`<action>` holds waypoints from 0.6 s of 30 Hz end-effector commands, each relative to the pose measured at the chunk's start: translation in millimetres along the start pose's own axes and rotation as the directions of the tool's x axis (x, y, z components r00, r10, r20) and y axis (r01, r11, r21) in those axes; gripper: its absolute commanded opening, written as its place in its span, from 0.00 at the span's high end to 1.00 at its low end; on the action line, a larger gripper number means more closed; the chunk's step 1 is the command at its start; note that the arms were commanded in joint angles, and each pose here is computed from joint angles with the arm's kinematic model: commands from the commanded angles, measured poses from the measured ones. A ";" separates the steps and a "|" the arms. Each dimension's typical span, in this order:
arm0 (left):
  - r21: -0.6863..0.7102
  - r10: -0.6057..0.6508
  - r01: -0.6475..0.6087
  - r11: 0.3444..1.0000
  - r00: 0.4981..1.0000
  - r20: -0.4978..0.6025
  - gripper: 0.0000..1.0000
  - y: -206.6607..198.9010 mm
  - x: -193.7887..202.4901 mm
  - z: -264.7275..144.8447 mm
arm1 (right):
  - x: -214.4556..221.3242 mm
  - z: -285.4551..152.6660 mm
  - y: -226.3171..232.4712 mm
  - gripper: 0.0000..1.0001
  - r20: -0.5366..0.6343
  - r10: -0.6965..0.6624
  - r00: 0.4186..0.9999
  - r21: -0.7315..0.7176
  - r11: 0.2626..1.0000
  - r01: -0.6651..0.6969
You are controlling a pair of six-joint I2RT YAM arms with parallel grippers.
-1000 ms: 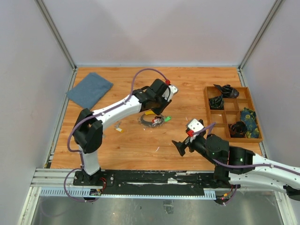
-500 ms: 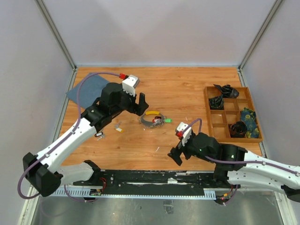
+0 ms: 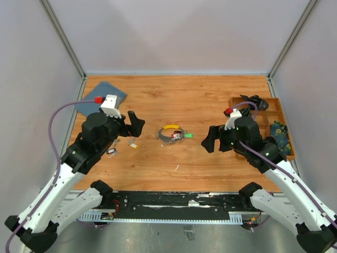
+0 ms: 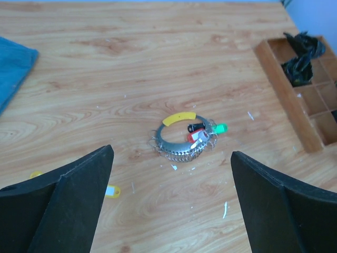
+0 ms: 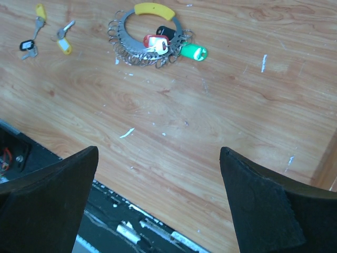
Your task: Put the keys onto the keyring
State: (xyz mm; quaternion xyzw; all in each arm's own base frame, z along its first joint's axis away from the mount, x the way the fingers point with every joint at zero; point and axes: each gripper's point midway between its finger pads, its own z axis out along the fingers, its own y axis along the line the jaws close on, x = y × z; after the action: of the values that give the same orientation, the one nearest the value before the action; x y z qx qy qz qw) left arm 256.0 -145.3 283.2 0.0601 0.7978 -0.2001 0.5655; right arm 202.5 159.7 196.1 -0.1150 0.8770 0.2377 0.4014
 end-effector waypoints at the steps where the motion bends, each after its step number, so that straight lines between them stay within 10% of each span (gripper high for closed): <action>1: -0.087 -0.060 0.066 0.994 0.996 0.070 0.00 19.8 -6.9 -29.1 | -12.4 -21.3 0.3 0.02 0.025 0.095 0.995 0.037 0.995 -0.096; 18: -0.132 -0.132 0.169 0.977 0.958 0.253 0.00 47.5 -10.4 -91.6 | -44.2 -103.2 -40.4 0.02 0.301 -0.113 0.947 0.254 0.967 0.034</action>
State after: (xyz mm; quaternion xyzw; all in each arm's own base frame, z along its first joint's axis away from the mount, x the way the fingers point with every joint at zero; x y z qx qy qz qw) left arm 196.2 -79.4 312.4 -0.0349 0.7402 -0.2032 0.6400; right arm 180.2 113.2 259.2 -0.0983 0.8367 0.1985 0.5010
